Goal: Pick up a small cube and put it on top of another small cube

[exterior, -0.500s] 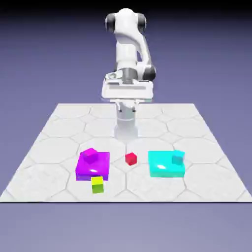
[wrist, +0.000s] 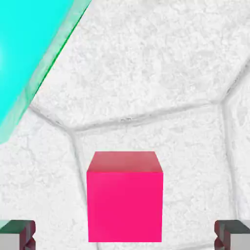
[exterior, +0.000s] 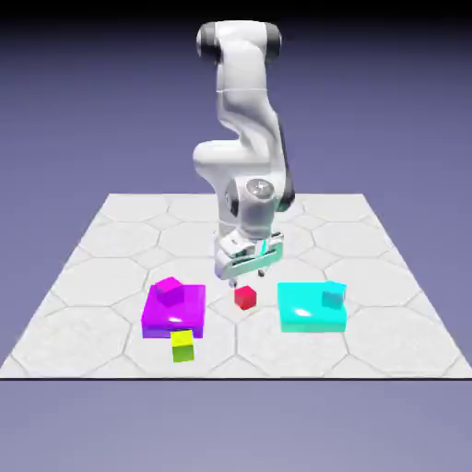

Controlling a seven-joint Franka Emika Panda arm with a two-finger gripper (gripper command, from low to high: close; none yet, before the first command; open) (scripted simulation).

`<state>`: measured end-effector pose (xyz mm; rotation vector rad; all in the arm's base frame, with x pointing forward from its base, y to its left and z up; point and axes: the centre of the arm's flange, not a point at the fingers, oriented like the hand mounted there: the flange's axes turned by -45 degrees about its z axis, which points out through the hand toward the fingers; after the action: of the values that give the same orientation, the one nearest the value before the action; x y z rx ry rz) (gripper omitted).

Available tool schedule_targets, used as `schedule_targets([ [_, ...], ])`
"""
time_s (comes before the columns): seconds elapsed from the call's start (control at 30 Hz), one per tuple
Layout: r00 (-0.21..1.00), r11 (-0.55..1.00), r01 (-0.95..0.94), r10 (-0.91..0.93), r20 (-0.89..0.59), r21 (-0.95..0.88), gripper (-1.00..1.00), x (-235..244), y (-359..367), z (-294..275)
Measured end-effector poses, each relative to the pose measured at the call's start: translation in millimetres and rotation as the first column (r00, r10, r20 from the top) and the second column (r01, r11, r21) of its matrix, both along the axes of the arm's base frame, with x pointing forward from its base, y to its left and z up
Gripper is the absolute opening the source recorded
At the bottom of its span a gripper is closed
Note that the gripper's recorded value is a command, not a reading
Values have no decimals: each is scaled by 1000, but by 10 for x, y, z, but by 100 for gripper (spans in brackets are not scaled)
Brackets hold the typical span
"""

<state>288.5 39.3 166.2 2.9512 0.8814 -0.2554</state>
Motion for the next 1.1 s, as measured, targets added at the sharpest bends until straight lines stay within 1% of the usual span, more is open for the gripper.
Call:
schedule_targets([
  [0.2,1000,1000,-4,4,-2,0,0,-73,-29,-448],
  [0.23,1000,1000,-4,4,-2,1,-100,-81,-33,-475],
  [0.3,1000,1000,-4,4,-2,1,-100,-81,-33,-475],
  [0.6,1000,1000,-4,4,-2,0,-100,-7,15,191],
  [0.67,1000,1000,-4,4,-2,1,-100,-9,15,217],
  [0.83,996,995,92,-92,-14,25,-100,612,-253,322],
  [1.1,973,973,229,-228,-21,29,-100,1492,-907,498],
])
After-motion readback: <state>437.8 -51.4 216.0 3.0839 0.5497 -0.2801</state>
